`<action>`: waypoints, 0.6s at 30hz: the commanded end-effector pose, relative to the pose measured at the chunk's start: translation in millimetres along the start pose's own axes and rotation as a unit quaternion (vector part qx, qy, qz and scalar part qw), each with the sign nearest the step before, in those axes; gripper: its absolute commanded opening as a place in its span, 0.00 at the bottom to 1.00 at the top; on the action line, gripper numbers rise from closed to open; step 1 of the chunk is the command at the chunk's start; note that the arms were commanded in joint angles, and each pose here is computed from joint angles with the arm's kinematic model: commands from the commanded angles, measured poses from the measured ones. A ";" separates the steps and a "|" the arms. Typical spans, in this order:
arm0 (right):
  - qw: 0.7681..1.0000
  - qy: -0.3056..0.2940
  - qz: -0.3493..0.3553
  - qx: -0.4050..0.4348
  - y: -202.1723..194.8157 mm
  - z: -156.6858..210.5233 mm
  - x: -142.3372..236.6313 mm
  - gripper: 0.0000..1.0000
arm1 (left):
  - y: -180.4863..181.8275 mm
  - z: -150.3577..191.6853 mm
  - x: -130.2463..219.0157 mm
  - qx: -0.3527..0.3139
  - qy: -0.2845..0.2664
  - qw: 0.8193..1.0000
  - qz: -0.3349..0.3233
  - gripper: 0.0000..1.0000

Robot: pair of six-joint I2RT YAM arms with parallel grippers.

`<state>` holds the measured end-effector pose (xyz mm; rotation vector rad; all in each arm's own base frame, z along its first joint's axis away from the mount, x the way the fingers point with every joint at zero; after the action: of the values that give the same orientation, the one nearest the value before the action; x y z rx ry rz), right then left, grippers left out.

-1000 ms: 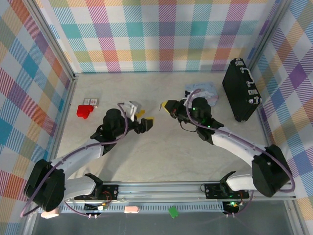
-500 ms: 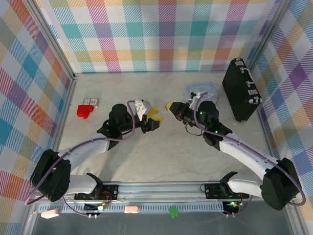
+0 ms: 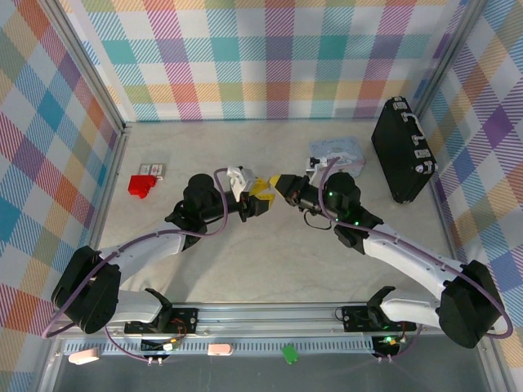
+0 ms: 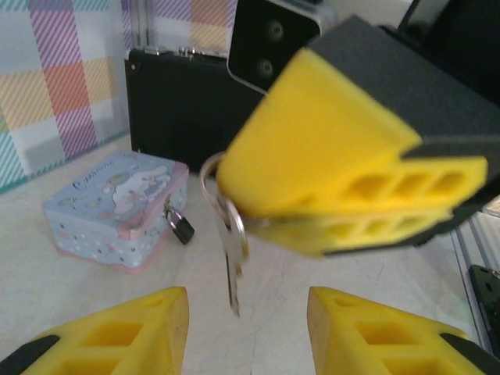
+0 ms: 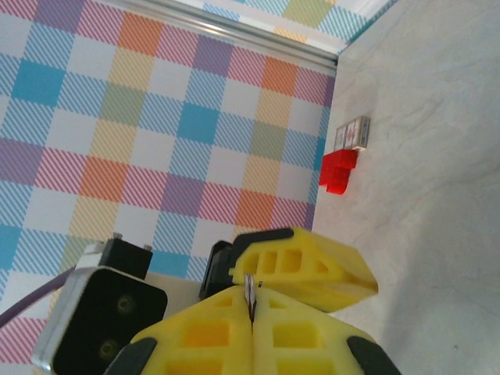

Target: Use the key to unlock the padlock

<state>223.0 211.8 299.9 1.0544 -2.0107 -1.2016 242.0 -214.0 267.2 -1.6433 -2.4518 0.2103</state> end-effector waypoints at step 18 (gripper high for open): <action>1.000 -0.028 -0.013 0.006 9.6 1.5 6.9 0.00 | -0.6 -4.0 -0.2 -0.023 -0.024 0.999 0.030 0.24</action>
<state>219.3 210.9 303.4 1.0437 -2.0460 -1.2260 240.4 -214.1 268.4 -1.6931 -2.4529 0.2049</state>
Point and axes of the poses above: each hand's point on the last joint's axis, 136 mm out from that joint toward the fingers, its own x axis back along the fingers, its own y axis along the line the jaws close on, z = x × y, the point moved 10 cm from there along x, back along the fingers, and after that the axes turned 8 degrees about x, right-handed, at the moved point
